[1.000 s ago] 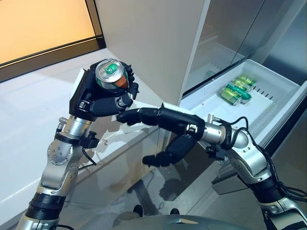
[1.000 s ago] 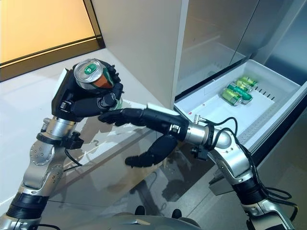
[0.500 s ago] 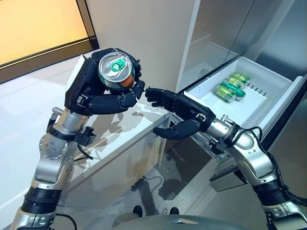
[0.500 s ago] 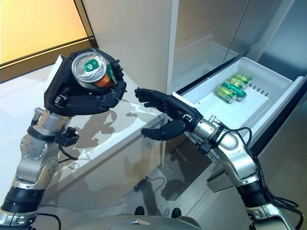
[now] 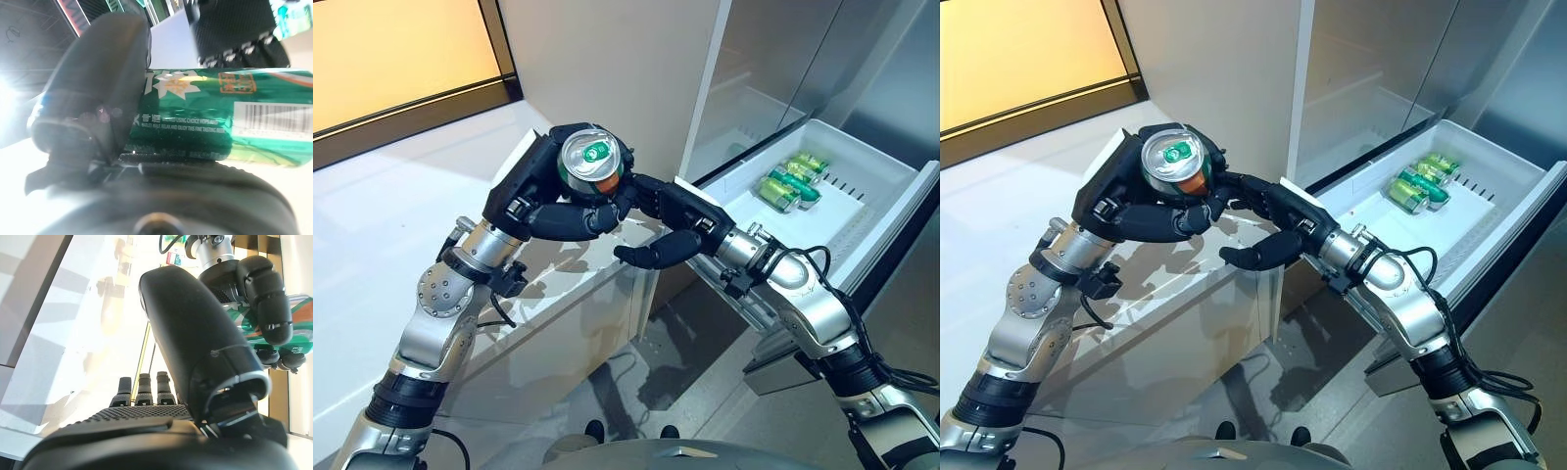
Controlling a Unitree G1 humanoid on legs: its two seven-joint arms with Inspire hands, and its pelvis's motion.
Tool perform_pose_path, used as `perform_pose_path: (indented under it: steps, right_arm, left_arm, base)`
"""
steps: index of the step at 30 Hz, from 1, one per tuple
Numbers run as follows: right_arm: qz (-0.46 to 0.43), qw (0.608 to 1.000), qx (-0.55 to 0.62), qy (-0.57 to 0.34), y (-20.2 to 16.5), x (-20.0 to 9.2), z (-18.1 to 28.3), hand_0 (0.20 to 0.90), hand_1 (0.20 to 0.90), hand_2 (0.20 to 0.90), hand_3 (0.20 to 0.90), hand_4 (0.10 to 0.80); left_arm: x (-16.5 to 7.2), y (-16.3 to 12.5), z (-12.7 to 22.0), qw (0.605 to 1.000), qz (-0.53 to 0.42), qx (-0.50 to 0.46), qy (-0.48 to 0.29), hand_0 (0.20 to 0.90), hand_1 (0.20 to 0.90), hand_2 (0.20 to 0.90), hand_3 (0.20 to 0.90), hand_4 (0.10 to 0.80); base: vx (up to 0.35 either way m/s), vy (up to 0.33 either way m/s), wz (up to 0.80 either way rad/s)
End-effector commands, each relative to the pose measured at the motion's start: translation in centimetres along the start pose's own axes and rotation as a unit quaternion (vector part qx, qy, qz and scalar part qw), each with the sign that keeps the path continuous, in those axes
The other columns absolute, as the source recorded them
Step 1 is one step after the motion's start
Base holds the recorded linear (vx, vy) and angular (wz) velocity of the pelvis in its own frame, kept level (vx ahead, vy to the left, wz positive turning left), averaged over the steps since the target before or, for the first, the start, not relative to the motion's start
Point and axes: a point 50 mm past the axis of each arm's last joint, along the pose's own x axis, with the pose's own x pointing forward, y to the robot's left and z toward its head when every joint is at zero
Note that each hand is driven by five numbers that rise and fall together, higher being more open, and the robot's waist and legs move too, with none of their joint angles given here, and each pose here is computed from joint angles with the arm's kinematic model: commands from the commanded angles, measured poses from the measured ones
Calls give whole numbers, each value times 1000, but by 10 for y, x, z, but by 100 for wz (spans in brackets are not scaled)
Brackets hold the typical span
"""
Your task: Put drinks into fridge and close the fridge
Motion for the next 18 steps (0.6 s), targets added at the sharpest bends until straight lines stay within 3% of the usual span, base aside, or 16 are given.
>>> perform_pose_path:
  steps: [1, 18]
  right_arm:
    - [19, 990, -49, -129, -6, 36, 61, 900, 900, 900, 900, 800]
    - [64, 984, -32, -161, 17, 60, 75, 900, 900, 900, 900, 800]
  left_arm:
    - [35, 7, 53, 984, -18, -5, -176, 300, 300, 300, 200, 100]
    - [44, -1, 51, 984, -32, -36, -170, 300, 300, 300, 200, 100]
  base:
    - [0, 0, 0]
    - [0, 3, 1]
